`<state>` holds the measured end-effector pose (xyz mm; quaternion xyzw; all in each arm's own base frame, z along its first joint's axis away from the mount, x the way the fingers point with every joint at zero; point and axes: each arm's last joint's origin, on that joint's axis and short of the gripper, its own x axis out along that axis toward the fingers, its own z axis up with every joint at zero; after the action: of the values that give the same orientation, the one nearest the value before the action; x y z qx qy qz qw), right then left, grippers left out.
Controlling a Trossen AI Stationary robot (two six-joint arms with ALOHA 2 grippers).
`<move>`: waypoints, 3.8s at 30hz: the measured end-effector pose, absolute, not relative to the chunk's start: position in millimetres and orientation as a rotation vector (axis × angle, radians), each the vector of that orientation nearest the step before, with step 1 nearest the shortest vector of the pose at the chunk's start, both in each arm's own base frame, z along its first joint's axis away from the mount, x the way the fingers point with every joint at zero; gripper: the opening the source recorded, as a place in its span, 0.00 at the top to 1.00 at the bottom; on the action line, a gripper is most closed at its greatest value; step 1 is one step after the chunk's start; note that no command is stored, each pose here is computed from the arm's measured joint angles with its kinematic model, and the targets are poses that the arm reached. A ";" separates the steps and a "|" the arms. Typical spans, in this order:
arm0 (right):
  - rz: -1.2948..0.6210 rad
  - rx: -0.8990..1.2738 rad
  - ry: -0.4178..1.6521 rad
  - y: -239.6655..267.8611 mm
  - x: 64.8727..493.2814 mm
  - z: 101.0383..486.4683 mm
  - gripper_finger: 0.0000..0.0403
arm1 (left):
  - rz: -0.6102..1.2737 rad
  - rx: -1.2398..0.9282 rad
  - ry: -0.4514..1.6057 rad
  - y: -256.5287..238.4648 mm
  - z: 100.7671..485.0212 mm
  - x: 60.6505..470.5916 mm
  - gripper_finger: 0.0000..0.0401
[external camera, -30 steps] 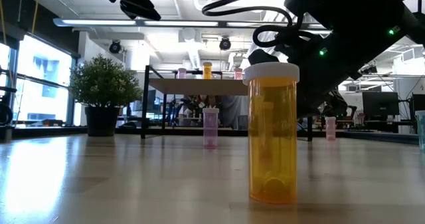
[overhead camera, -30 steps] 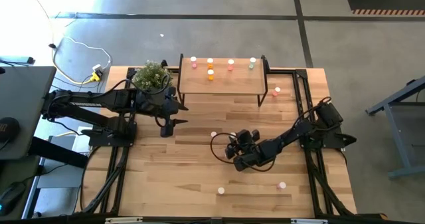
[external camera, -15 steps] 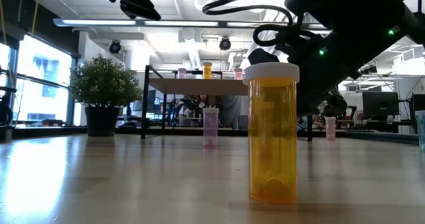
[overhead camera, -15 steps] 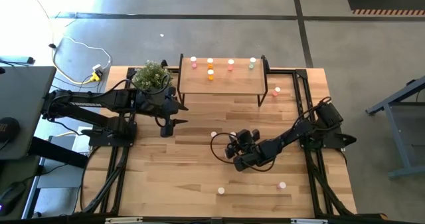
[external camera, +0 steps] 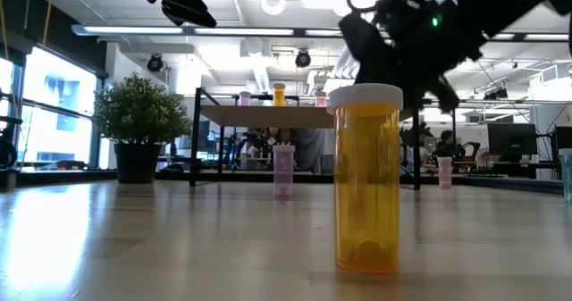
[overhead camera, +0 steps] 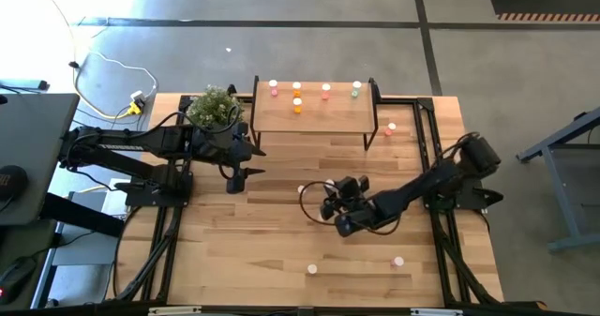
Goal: Pick and place medicine bottles onto shelf by color
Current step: Put the left blue pill bottle aligned with the other blue pill bottle on the shelf
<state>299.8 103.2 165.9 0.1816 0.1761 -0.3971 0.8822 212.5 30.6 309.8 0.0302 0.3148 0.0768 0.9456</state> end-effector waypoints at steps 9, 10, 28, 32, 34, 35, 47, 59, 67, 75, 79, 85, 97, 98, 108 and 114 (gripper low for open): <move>-0.862 0.286 0.311 67.1 278.6 231.0 0.71 | 0.158 0.071 0.600 31.1 313.2 214.9 0.46; -0.866 0.269 0.309 61.6 275.8 238.0 0.71 | 0.156 0.081 0.591 31.2 314.0 215.5 0.46; -0.948 0.092 0.231 -39.9 213.3 328.9 0.71 | 0.214 0.144 0.512 33.8 321.4 219.4 0.46; -0.926 0.101 0.246 -59.5 207.2 331.5 0.71 | 0.218 0.128 0.510 33.8 321.4 219.4 0.46; -0.899 0.120 0.268 -67.7 205.7 329.7 0.71 | 0.218 0.127 0.510 33.8 321.4 219.4 0.46; -0.891 0.128 0.277 -71.6 205.9 328.4 0.71 | 0.218 0.126 0.510 33.8 321.4 219.4 0.46; -0.856 0.202 0.446 -102.2 217.4 300.3 0.71 | 0.218 0.125 0.510 33.7 321.4 219.4 0.46; -0.892 0.218 0.560 -122.1 229.8 274.9 0.71 | 0.216 0.123 0.510 33.6 321.3 219.4 0.46; -0.921 0.277 0.546 -123.7 232.2 271.0 0.71 | 0.216 0.126 0.511 33.6 321.3 219.4 0.46; -1.006 0.307 0.524 -127.6 236.3 264.9 0.71 | 0.216 0.126 0.512 33.6 321.2 219.3 0.46; -1.022 0.310 0.513 -128.5 237.7 264.2 0.71 | 0.215 0.133 0.513 33.6 321.2 219.3 0.46; -1.030 0.340 0.498 -128.5 237.6 264.1 0.71 | 0.208 0.160 0.517 33.6 321.1 219.2 0.46; -1.026 0.386 0.488 -128.3 237.4 263.3 0.71 | 0.208 0.160 0.517 33.6 321.1 219.2 0.46; -1.027 0.386 0.492 -128.1 237.1 263.1 0.71 | 0.208 0.159 0.517 33.6 321.1 219.2 0.46; -1.028 0.384 0.513 -127.7 236.2 261.3 0.63 | 0.208 0.160 0.517 33.6 321.1 219.2 0.46; -1.044 0.369 0.509 -128.2 236.0 261.8 0.53 | 0.208 0.160 0.517 33.6 321.1 219.2 0.46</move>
<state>236.0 -128.2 261.8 0.1733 0.2388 -0.4905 0.8200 219.2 33.6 321.1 0.0787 0.2550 0.1025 0.9583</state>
